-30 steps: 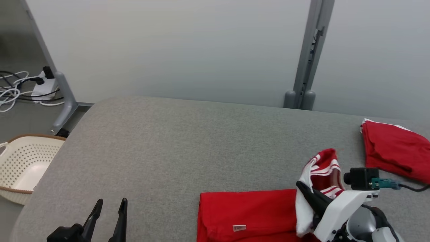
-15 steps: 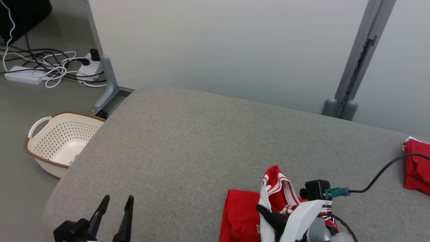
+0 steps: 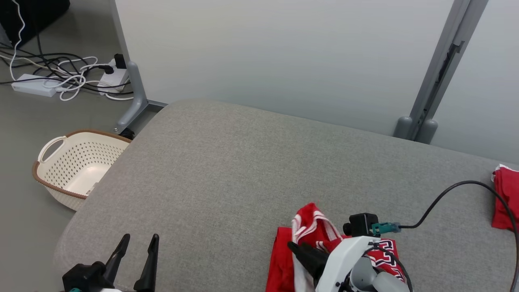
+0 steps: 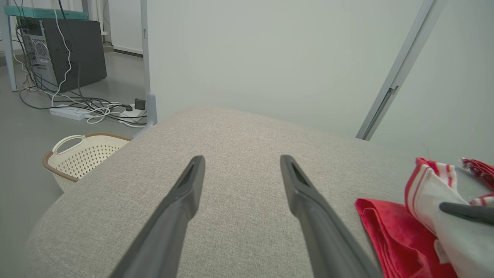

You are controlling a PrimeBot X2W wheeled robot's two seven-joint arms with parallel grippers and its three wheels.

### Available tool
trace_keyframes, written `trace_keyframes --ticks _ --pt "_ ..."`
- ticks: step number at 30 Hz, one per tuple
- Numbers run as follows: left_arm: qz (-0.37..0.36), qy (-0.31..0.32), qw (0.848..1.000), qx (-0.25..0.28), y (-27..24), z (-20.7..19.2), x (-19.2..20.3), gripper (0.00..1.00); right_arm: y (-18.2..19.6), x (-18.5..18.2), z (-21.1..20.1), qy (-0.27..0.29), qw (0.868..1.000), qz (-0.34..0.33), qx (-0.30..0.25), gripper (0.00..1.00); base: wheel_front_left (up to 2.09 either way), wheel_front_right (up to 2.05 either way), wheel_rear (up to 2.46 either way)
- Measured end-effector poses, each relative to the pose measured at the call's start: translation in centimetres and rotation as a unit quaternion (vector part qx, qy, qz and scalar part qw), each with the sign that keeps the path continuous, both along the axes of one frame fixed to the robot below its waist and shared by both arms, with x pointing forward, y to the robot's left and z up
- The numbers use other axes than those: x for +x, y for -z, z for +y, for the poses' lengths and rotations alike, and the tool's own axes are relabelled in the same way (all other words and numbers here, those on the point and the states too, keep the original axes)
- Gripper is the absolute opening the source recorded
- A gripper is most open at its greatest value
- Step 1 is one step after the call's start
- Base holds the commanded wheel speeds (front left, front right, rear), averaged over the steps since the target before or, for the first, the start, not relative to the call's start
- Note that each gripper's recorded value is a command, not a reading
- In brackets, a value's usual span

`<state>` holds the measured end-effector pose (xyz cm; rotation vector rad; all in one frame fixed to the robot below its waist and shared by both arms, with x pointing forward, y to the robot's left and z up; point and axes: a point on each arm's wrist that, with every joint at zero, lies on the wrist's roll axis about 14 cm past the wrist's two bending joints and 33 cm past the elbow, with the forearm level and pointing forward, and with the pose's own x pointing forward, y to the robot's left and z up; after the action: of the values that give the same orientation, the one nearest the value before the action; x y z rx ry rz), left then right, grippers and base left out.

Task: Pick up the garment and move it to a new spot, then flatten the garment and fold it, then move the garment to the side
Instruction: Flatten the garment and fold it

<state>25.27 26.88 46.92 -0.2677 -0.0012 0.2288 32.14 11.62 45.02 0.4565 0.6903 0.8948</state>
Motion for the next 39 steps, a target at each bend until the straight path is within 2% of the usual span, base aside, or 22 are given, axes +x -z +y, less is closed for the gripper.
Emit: trace_keyframes --ticks 4,9,12,15,21,28,31,38,39 --pt "0.000 0.009 1.000 -0.002 0.0 -0.5 0.6 1.00 -1.1 -0.2 0.5 -0.001 1.000 -0.015 0.020 1.00 0.00 0.00 0.00" --pt "-0.005 0.029 1.000 -0.004 -0.3 -1.7 1.7 1.00 -4.8 -0.4 1.3 0.006 0.996 -0.038 0.083 1.00 0.00 0.00 0.00" --pt "-0.010 0.042 0.999 -0.004 -0.6 -2.4 2.4 1.00 -7.4 0.3 1.1 0.026 0.990 -0.063 0.122 1.00 0.00 0.00 0.00" --pt "-0.015 0.053 0.998 -0.005 -0.8 -3.2 3.0 1.00 -9.4 1.9 -1.0 0.061 0.983 -0.100 0.141 1.00 0.00 0.00 0.00" --pt "-0.017 0.066 0.998 -0.005 -0.9 -4.1 3.4 1.00 -10.2 5.9 -9.7 0.156 0.966 -0.181 0.102 1.00 0.00 0.00 0.00" --pt "-0.021 0.068 0.997 -0.005 -1.1 -4.2 3.5 1.00 -8.5 7.0 -17.3 0.236 0.946 -0.216 0.046 1.00 0.00 0.00 0.00" --pt "-0.021 0.070 0.997 -0.005 -1.1 -4.4 3.6 1.00 -7.7 6.9 -18.3 0.252 0.943 -0.215 0.035 1.00 0.00 0.00 0.00" --pt "-0.020 0.071 0.997 -0.005 -1.1 -4.4 3.6 1.00 -7.0 6.6 -17.8 0.247 0.944 -0.220 0.005 1.00 0.00 0.00 0.00" --pt "-0.020 0.070 0.997 -0.006 -1.0 -4.4 3.5 1.00 -6.6 6.7 -18.0 0.249 0.943 -0.218 -0.005 0.48 0.00 0.00 0.00"
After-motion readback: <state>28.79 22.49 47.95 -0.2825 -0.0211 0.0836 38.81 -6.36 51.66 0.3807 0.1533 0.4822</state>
